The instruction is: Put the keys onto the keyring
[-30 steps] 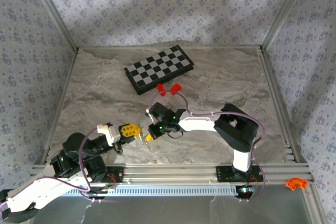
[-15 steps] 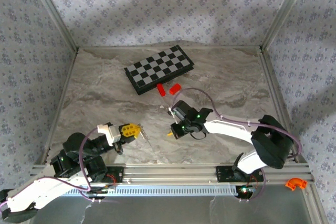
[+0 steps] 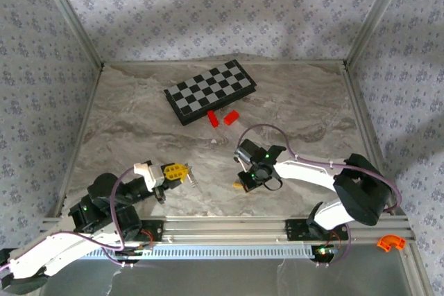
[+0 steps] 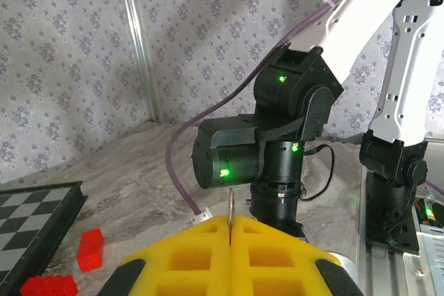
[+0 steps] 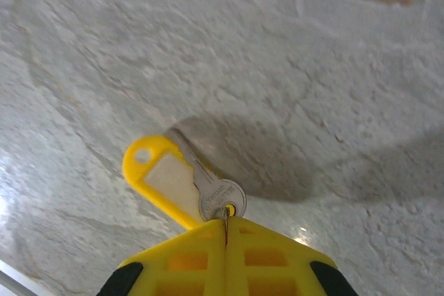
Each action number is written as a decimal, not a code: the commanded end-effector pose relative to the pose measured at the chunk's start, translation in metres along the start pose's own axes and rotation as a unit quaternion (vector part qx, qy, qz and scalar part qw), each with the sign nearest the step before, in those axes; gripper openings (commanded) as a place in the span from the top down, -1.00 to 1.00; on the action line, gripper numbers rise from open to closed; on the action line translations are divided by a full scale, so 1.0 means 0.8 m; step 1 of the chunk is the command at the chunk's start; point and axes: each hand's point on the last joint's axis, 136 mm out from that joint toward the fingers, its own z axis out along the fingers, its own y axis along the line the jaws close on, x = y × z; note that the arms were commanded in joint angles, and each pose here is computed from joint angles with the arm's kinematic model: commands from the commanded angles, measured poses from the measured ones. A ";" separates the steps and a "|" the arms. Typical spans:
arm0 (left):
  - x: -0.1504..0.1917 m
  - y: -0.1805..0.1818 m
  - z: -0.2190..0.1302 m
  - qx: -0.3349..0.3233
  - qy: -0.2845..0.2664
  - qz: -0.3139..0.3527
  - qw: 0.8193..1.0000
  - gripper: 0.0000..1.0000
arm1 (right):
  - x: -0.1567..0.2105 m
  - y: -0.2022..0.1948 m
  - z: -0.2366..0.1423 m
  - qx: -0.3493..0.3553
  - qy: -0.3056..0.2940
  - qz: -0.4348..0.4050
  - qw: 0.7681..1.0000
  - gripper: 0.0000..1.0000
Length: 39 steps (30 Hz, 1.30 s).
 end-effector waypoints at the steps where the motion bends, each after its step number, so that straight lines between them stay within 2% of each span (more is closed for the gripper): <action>1: -0.021 0.002 -0.002 -0.005 -0.025 0.008 1.000 1.00 | 0.018 -0.010 -0.002 0.010 0.024 0.009 1.000 1.00; 7: -0.014 0.002 0.005 -0.004 -0.011 0.011 1.000 1.00 | 0.036 -0.017 -0.004 0.020 0.056 0.013 0.998 1.00; 13: -0.011 0.003 0.008 -0.005 -0.004 0.013 1.000 1.00 | 0.033 -0.018 -0.006 0.020 0.058 0.020 0.998 1.00; 20: -0.004 -0.002 0.018 0.008 0.014 0.014 1.000 1.00 | 0.018 -0.016 -0.024 0.010 -0.008 0.053 0.999 0.34; 25: -0.003 -0.003 0.021 0.013 0.014 0.015 1.000 1.00 | 0.019 -0.020 -0.036 -0.011 -0.072 0.090 0.993 0.10; 32: -0.002 -0.006 0.022 0.018 0.011 0.013 1.000 1.00 | 0.036 -0.016 -0.023 -0.039 -0.089 0.096 0.991 0.08; 39: -0.001 -0.006 0.022 0.019 0.010 0.013 1.000 1.00 | 0.029 -0.016 -0.018 -0.035 -0.105 0.075 0.991 0.24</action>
